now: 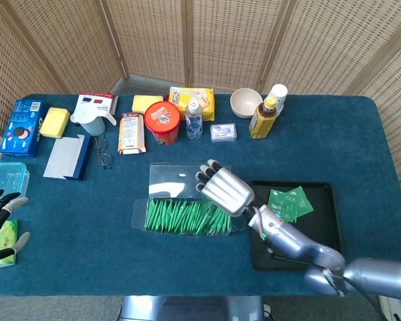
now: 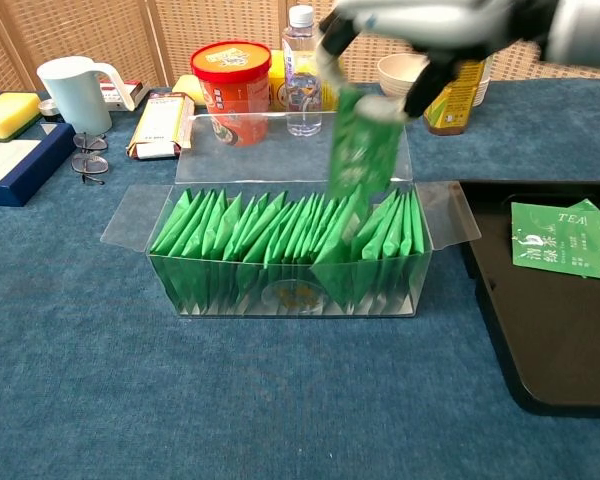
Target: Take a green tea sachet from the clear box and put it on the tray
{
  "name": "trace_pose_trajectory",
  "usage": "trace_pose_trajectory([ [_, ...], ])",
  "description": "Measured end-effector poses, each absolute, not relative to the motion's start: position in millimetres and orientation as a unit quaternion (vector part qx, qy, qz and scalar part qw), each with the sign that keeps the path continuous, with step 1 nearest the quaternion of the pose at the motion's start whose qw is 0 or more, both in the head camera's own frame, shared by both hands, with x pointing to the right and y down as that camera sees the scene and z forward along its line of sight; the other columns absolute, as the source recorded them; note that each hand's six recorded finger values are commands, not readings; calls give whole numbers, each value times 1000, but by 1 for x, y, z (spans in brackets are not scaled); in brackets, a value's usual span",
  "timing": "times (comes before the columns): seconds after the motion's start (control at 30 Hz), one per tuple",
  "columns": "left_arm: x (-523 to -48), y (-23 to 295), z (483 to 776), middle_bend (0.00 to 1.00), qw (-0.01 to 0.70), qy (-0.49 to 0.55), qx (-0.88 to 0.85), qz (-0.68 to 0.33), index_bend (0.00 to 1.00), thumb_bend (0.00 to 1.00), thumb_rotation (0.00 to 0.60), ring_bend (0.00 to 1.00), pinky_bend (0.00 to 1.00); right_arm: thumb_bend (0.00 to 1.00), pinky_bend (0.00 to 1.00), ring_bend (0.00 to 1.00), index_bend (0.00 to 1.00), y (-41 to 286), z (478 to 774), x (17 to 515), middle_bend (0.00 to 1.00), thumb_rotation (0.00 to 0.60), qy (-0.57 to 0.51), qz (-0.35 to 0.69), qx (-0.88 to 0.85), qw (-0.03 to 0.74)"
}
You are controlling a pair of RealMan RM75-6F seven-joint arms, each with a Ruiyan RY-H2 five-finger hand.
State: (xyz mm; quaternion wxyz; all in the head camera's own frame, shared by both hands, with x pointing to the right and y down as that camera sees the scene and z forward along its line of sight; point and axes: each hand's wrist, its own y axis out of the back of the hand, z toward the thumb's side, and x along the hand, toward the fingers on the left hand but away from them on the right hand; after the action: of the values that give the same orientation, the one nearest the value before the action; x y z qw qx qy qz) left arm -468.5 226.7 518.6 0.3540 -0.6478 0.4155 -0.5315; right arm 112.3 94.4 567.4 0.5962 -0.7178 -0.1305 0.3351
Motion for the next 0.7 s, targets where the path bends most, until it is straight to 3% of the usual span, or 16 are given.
trace_pose_trajectory([
  [0.4, -463, 228, 512, 165, 358, 418, -649, -525, 194, 265, 600, 66, 248, 527, 253, 251, 679, 85, 534, 185, 362, 600, -208, 366, -700, 576],
  [0.7, -463, 228, 505, 165, 365, 419, -646, -523, 194, 265, 600, 65, 248, 527, 252, 251, 665, 92, 549, 244, 360, 600, -216, 423, -687, 550],
])
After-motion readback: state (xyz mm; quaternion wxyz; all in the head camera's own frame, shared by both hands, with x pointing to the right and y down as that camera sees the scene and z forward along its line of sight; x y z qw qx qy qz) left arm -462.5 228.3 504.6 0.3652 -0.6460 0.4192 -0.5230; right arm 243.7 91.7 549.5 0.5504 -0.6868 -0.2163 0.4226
